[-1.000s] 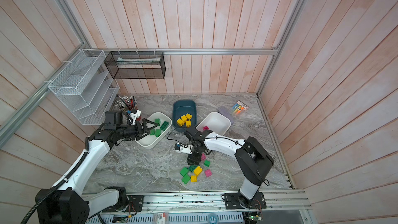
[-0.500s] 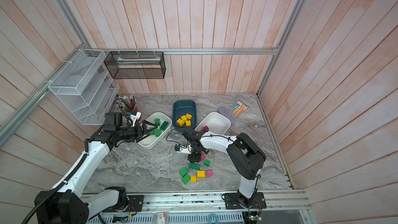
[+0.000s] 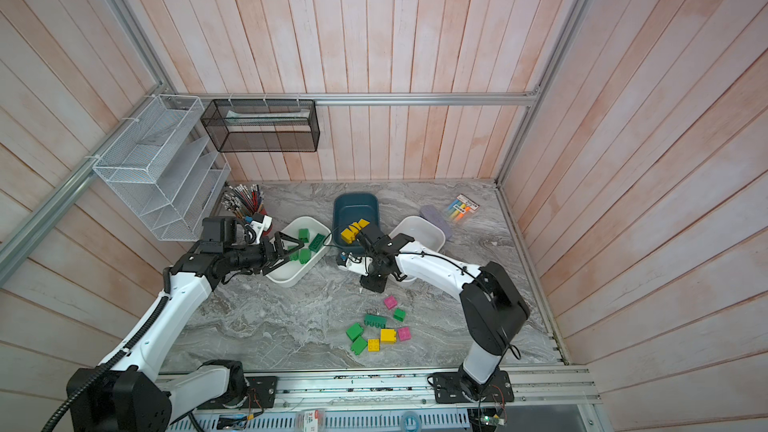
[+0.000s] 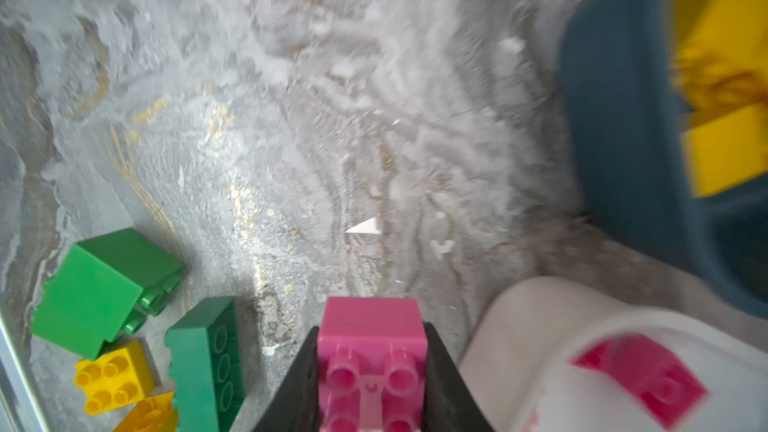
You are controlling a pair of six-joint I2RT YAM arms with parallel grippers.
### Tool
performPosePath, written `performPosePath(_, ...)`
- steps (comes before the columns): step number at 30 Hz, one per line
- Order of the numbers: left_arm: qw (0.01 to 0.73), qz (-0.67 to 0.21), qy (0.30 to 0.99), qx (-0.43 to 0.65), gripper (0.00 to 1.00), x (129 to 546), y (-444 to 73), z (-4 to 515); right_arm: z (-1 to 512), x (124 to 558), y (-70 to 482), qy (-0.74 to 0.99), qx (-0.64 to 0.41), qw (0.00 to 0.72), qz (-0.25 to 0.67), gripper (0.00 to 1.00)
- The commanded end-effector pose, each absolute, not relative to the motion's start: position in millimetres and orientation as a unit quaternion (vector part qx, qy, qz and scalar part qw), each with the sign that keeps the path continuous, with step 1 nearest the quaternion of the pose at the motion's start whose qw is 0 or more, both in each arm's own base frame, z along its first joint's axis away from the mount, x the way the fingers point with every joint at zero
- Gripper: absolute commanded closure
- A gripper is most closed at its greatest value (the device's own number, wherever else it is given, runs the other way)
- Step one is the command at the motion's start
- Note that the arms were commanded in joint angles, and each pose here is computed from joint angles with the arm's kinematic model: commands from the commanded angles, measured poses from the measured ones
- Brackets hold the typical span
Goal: Sort the legos into containers by color
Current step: 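Return the right gripper to the pile and grasp a magenta brick, then carry the magenta brick into the larger white bin and release it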
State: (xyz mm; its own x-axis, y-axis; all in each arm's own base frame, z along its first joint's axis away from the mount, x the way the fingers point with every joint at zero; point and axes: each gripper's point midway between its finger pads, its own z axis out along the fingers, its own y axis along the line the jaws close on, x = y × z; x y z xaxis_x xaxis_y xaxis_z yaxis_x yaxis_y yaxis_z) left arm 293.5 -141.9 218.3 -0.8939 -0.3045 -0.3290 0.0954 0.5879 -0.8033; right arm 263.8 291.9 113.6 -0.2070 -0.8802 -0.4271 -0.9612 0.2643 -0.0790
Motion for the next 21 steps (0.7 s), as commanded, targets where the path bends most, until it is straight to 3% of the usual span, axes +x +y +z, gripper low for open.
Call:
performPosePath(1, 0.222, -0.453, 0.862, -0.058, 0.0, 293.5, -141.4, 216.5, 142.4, 285.8, 270.4, 0.797, -0.555, 0.223, 0.083, 0.7)
performPosePath(11, 0.227, -0.453, 0.86, -0.06, 0.0, 295.8, -140.8, 219.9, 113.7, 352.6, 183.0, 0.854, -0.476, 0.209, 0.021, 0.7)
performPosePath(21, 0.224, -0.45, 0.862, -0.062, 0.0, 296.5, -140.4, 217.8, 58.8, 386.4, 165.0, 0.883, -0.432, 0.18, 0.045, 0.67)
